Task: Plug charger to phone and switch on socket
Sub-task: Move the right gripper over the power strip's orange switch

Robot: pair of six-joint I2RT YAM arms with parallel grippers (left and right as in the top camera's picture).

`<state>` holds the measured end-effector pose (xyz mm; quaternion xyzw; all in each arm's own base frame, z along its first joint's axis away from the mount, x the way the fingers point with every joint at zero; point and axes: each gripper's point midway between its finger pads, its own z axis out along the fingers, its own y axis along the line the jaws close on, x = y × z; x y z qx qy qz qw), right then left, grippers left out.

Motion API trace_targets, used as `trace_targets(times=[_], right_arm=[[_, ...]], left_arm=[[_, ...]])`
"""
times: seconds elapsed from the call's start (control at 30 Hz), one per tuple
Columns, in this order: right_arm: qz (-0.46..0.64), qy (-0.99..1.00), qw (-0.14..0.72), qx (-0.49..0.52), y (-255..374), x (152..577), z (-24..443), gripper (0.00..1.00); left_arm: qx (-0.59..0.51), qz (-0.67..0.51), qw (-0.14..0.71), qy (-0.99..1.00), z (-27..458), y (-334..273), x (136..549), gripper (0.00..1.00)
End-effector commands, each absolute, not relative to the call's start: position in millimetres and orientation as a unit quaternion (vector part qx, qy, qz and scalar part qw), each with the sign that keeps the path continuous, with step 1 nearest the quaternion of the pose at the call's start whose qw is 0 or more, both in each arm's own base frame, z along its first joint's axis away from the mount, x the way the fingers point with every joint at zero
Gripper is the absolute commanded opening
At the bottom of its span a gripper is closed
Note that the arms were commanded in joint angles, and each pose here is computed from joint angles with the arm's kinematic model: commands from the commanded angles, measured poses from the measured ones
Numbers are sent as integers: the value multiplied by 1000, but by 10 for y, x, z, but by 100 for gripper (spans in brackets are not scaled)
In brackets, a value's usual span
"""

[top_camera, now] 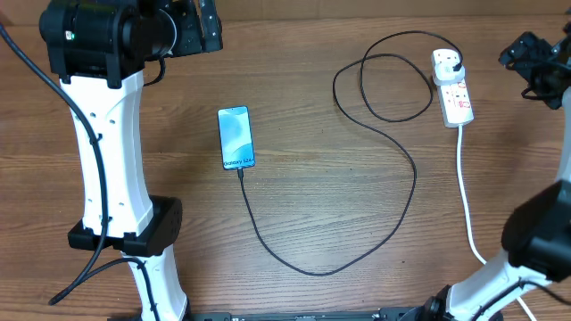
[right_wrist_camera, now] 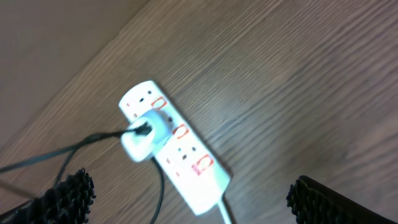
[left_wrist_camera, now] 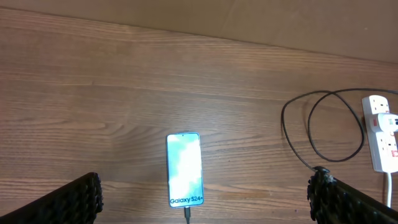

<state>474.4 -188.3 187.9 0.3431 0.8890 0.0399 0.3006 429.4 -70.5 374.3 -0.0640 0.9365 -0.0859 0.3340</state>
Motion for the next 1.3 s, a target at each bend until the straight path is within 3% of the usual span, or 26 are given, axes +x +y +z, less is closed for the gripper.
trace_targets(times=[0.0, 0.27, 0.63, 1.27], right_arm=[[38, 893, 284, 346, -1916, 4869, 1589, 100], [35, 905, 245, 347, -1931, 4978, 1015, 100], [20, 923, 225, 312, -1850, 5098, 587, 100], [2, 917, 218, 333, -1924, 5130, 342, 100]], left_arm=[[-57, -83, 331, 938, 3715, -712, 4308, 100], [-57, -83, 331, 938, 3715, -712, 4308, 100], [-57, -83, 331, 938, 3715, -712, 4308, 100], [-57, -83, 331, 938, 3714, -712, 4308, 99]])
